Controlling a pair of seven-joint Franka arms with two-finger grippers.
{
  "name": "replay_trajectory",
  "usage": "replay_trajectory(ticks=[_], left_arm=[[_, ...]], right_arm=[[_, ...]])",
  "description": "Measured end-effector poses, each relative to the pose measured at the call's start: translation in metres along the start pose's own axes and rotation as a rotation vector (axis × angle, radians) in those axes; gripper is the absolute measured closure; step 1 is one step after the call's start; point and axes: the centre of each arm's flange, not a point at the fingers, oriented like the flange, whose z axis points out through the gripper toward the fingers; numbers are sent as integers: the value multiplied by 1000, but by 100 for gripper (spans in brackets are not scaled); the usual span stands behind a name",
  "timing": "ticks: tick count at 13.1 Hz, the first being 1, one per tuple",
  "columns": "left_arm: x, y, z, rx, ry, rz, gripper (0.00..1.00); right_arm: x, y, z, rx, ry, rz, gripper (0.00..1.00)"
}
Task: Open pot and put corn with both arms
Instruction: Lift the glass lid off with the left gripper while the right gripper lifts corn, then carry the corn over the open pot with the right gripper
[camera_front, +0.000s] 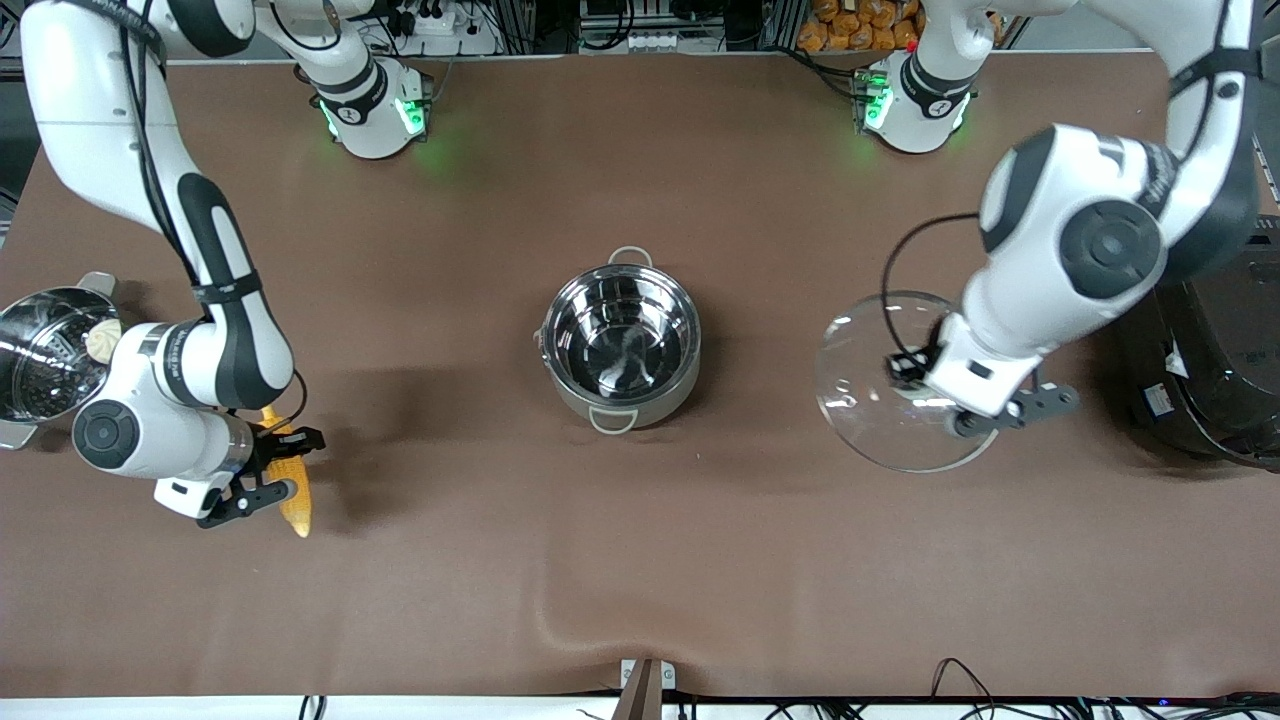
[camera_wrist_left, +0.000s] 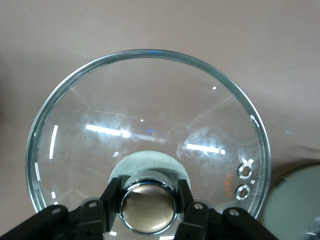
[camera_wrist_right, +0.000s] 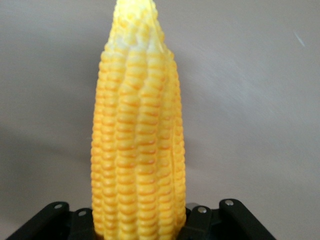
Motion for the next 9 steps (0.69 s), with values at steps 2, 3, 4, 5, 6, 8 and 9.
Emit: replay_trajectory(ticks=[2, 3, 4, 5, 6, 8, 9], left_arm=[[5, -23, 38, 6, -21, 12, 50], [2, -26, 55, 10, -32, 14, 50], [-1, -28, 70, 13, -38, 14, 50], [-3, -31, 85, 10, -35, 11, 50], [-5, -36, 103, 4, -26, 5, 50], [-14, -45, 139, -6, -10, -3, 50], [-20, -49, 156, -13, 2, -5, 50]], right_arm=[[15, -49, -28, -4, -10, -76, 94], [18, -72, -42, -3, -21, -108, 94], [19, -92, -55, -2, -32, -137, 94], [21, -112, -68, -3, -37, -169, 94], [23, -136, -81, -6, -38, -209, 94], [29, -194, -100, -21, -28, -298, 94], [32, -225, -105, -28, -23, -343, 94]])
